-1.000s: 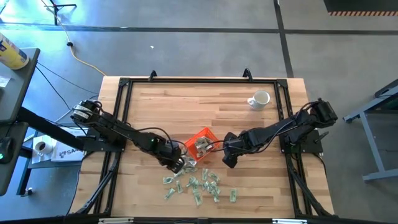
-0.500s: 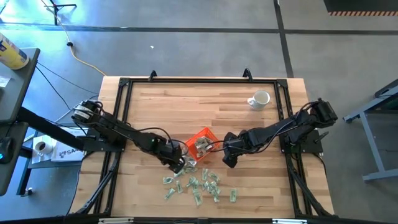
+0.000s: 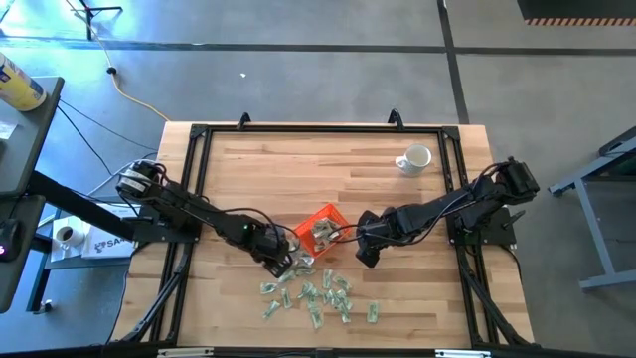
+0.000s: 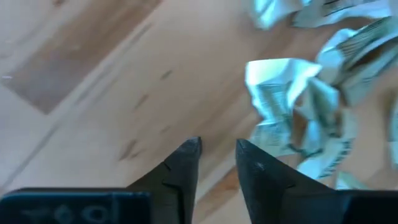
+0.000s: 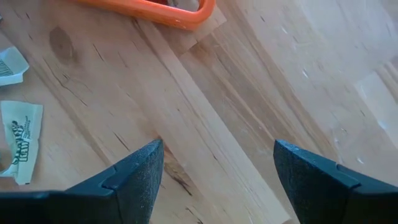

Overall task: Pick and place Stevia / Truvia into bins
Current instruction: Put the stevia packet into the orange bin

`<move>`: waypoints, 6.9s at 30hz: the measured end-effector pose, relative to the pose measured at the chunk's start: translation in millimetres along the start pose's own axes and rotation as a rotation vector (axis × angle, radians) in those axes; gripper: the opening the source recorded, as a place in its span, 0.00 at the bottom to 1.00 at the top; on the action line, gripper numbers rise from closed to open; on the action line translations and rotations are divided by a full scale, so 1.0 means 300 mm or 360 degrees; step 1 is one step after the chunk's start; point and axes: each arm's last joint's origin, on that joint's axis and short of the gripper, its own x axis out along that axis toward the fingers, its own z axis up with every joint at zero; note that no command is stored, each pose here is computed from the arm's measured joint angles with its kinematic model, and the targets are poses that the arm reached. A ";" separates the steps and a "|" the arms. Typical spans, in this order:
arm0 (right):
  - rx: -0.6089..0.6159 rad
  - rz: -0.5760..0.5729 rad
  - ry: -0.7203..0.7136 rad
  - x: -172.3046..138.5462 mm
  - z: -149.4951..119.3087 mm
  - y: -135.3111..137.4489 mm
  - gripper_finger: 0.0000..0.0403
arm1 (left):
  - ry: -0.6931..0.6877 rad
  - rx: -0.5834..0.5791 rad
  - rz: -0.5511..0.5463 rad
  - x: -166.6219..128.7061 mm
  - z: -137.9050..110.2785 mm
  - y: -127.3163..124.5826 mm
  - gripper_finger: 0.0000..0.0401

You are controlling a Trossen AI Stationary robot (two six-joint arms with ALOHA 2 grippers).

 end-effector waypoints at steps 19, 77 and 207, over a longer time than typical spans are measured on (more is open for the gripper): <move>0.0010 -0.0011 0.0017 0.005 0.023 -0.023 0.73 | -0.0256 0.0592 -0.0088 -0.126 0.017 -0.106 0.22; -0.0088 -0.0060 0.0044 0.004 0.014 -0.030 0.73 | -0.0004 -0.0376 0.0343 -0.184 0.173 0.107 0.48; -0.1513 0.0176 0.0150 0.101 -0.362 0.296 0.41 | -0.0173 0.1247 0.0480 -0.394 -0.070 -0.170 0.41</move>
